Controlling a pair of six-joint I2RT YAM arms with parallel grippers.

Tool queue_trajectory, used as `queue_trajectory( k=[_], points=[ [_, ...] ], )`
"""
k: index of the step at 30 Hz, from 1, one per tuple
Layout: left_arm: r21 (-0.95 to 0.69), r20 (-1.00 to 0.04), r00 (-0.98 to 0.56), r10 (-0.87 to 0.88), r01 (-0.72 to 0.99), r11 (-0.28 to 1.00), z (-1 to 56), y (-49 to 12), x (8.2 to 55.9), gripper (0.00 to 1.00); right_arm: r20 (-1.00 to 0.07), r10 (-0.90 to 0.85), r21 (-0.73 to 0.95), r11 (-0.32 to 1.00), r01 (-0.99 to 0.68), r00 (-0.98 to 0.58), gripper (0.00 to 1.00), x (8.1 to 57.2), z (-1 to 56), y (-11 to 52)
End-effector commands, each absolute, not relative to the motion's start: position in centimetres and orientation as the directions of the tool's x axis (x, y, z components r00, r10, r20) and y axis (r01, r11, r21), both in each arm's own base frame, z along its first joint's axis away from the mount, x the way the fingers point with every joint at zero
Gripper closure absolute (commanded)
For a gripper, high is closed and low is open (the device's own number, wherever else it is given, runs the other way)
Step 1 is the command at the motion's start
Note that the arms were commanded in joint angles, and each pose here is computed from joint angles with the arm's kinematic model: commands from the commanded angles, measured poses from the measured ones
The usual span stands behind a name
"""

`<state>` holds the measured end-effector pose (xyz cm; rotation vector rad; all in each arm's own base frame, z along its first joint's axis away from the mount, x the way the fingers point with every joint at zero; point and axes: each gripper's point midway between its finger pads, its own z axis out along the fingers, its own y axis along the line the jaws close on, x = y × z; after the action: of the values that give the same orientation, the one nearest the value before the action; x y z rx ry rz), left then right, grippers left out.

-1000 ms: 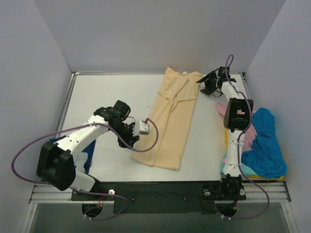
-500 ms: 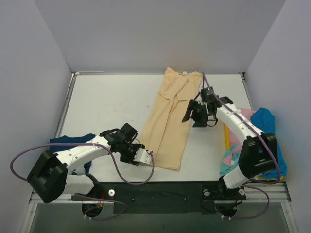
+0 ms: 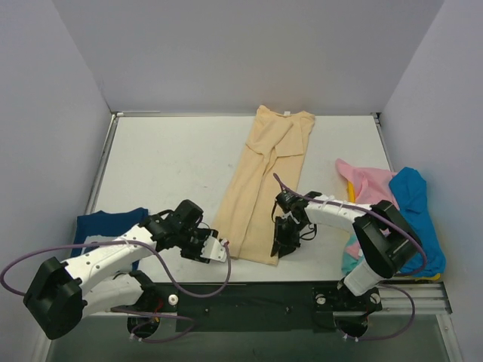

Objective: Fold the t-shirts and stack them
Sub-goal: Rotate the tshirt 90 degrees, then grab the bottom of the folded rectangular tshirt with both arms

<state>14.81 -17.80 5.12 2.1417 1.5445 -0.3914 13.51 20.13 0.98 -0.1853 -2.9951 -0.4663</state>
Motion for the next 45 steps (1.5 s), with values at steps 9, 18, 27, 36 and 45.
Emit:
queue_trajectory(
  k=[9,18,27,36,45],
  points=[
    [0.163,-0.654,0.278,0.704,0.960,-0.228,8.1,-21.2,13.1,0.28,0.198,0.294,0.189,0.925,0.331,-0.935,1.00,7.2,-0.7,12.3],
    [0.265,-0.611,0.501,0.614,0.859,-0.437,7.4,-26.9,11.3,0.22,0.158,0.333,0.218,0.907,0.362,-0.930,0.64,6.6,0.4,11.5],
    [0.333,-0.446,0.646,0.620,0.763,-0.554,3.5,-26.0,12.3,0.26,0.158,0.349,0.243,0.893,0.379,-0.924,0.58,6.8,-0.3,12.2],
    [0.339,-0.433,0.643,0.632,0.766,-0.546,3.1,-26.0,12.7,0.68,0.168,0.307,0.325,0.880,0.347,-0.937,0.99,8.3,-0.1,14.7],
    [0.256,-0.551,0.493,0.673,0.868,-0.426,6.6,-27.3,11.5,1.00,0.141,0.254,0.339,0.896,0.288,-0.957,1.00,8.0,3.5,14.2]
  ],
)
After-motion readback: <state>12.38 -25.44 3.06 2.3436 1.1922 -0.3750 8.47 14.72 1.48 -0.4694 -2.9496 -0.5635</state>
